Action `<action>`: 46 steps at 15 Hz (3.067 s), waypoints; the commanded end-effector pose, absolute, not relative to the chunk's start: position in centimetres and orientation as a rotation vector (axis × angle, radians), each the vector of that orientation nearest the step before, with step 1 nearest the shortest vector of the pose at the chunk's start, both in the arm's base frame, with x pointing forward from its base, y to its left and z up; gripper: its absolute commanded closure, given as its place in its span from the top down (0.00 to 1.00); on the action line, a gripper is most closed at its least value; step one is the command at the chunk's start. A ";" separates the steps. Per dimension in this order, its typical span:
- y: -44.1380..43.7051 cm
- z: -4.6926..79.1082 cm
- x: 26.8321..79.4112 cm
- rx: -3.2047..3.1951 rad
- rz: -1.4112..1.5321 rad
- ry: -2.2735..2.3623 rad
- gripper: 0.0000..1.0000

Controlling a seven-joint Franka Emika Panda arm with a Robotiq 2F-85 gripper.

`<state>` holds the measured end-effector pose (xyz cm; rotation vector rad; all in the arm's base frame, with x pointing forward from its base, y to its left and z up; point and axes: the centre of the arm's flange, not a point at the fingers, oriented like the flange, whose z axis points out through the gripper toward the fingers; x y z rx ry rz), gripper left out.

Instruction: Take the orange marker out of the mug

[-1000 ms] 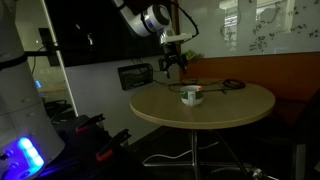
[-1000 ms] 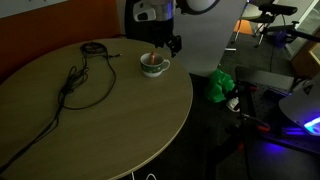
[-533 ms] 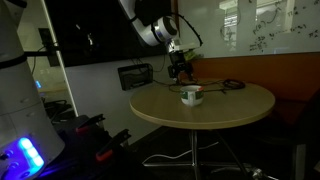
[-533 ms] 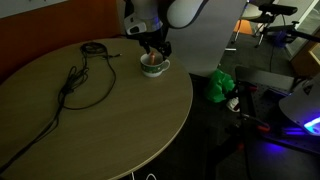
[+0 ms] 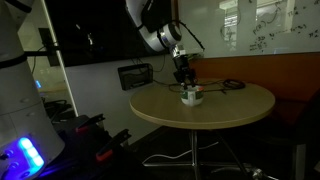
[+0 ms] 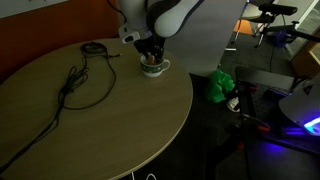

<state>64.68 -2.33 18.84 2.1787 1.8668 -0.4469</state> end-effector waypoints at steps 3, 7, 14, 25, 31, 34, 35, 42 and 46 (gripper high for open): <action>-2.1 17.5 66.4 2.110 -0.532 1.888 0.58; -2.2 16.7 66.6 2.044 -0.568 1.891 0.50; -2.5 16.0 65.9 1.950 -0.655 1.915 0.00; -1.3 22.3 64.4 1.846 -0.746 1.861 0.04; 0.1 28.1 62.4 1.901 -0.748 1.852 0.04; 3.0 26.3 60.5 2.123 -0.709 1.912 0.04; 4.1 25.3 59.7 2.198 -0.676 1.920 0.04; 9.9 20.7 57.2 2.453 -0.457 1.877 0.04; 10.4 17.7 57.3 2.496 -0.330 1.827 0.04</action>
